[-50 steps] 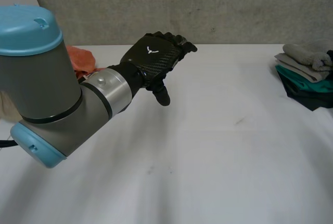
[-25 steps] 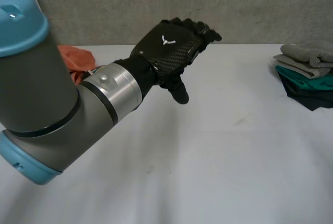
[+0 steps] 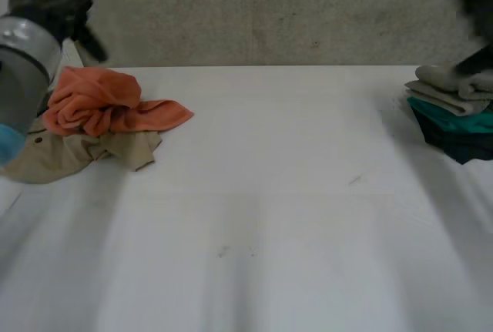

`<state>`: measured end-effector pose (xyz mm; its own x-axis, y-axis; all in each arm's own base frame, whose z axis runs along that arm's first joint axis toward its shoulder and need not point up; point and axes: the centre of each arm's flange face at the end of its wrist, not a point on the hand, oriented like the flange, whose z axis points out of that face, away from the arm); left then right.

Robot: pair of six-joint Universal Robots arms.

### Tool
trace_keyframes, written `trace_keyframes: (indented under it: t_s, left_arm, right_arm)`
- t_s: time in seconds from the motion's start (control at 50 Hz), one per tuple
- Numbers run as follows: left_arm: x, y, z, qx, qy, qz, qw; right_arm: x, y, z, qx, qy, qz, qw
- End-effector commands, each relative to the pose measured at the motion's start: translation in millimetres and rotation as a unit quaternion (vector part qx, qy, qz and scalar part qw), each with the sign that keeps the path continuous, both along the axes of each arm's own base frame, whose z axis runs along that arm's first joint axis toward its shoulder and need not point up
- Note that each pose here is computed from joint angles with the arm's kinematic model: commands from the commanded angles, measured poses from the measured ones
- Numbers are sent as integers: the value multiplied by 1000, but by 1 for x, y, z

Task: Fold the laundry.

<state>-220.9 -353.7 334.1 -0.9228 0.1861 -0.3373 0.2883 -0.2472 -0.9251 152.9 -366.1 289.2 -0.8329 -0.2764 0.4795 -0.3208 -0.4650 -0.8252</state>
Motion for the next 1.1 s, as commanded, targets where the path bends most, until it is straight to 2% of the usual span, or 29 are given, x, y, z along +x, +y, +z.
trace_keyframes:
  t_s: [0.02, 0.12, 0.2, 0.32, 0.36, 0.42, 0.54, 0.56, 0.64, 0.7, 0.78, 0.8, 0.88, 1.0, 1.1]
  left_arm:
    - [27, -80, -95, 44, -126, 32, 991]
    - [50, -125, -160, 62, -171, 11, 983]
    - [52, -145, -190, 57, -175, 9, 983]
    - [46, -155, -185, 13, -158, 13, 987]
    - [31, -149, -178, -1, -140, 2, 990]
    - [3, -122, -132, -38, -94, -30, 994]
    - [-31, -62, -68, -99, -12, -85, 991]
    - [-48, -38, -54, -108, 12, -116, 987]
    - [-84, 22, -34, -95, 64, -193, 975]
    - [-99, 46, -46, -63, 74, -224, 970]
    - [-128, 78, -91, 11, 59, -268, 962]
    - [-144, 95, -111, 42, 48, -290, 955]
    - [-174, 127, -154, 109, 23, -329, 938]
    - [-167, 133, -181, 184, -8, -289, 940]
    - [-155, 137, -151, 174, -2, -260, 950]
  right_arm:
    - [30, 41, -67, 136, 23, 56, 989]
    - [38, 53, -103, 189, 66, 63, 978]
    - [41, 59, -117, 201, 95, 66, 973]
    - [38, 58, -119, 204, 100, 50, 973]
    - [37, 57, -119, 205, 98, 41, 973]
    - [34, 56, -119, 207, 97, 24, 973]
    - [30, 53, -113, 199, 94, -3, 975]
    - [29, 54, -112, 198, 94, -7, 976]
    - [28, 54, -102, 188, 85, -18, 978]
    - [27, 54, -100, 192, 71, -27, 978]
    - [26, 54, -99, 201, 55, -27, 978]
    - [26, 54, -99, 203, 52, -27, 977]
    - [26, 55, -100, 209, 46, -26, 977]
    - [27, 60, -104, 230, 47, -22, 972]
    - [29, 68, -107, 267, 47, -18, 962]
